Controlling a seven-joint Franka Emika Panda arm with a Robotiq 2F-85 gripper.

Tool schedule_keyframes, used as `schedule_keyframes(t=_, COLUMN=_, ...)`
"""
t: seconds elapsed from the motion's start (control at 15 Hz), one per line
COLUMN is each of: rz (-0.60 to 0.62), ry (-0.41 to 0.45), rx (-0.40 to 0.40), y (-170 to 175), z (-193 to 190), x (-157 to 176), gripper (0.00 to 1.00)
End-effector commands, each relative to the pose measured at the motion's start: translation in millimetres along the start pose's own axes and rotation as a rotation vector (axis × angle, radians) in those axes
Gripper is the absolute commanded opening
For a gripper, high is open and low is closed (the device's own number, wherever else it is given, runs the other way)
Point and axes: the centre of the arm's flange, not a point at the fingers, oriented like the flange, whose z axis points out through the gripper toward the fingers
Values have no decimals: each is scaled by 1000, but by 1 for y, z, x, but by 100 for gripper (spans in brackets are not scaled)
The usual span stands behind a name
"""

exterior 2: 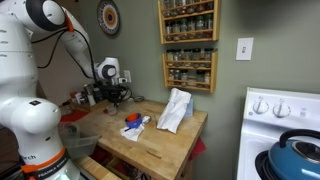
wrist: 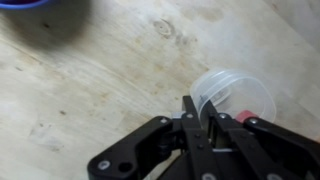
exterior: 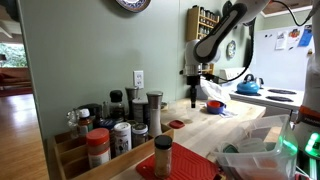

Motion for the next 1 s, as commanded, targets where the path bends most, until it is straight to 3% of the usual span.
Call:
schedule_keyframes(t=0.0, rz=55, ry=-61, rx=-182, y=4, z=-18, x=9, gripper=3)
schedule_keyframes(t=0.4, rz=93, ry=-178, rx=-419, y=3, z=-10, x=22, gripper=3)
schedule_keyframes(t=0.93, rz=66, ry=-286, rx=-647, y=-20, z=28, x=38, gripper=3)
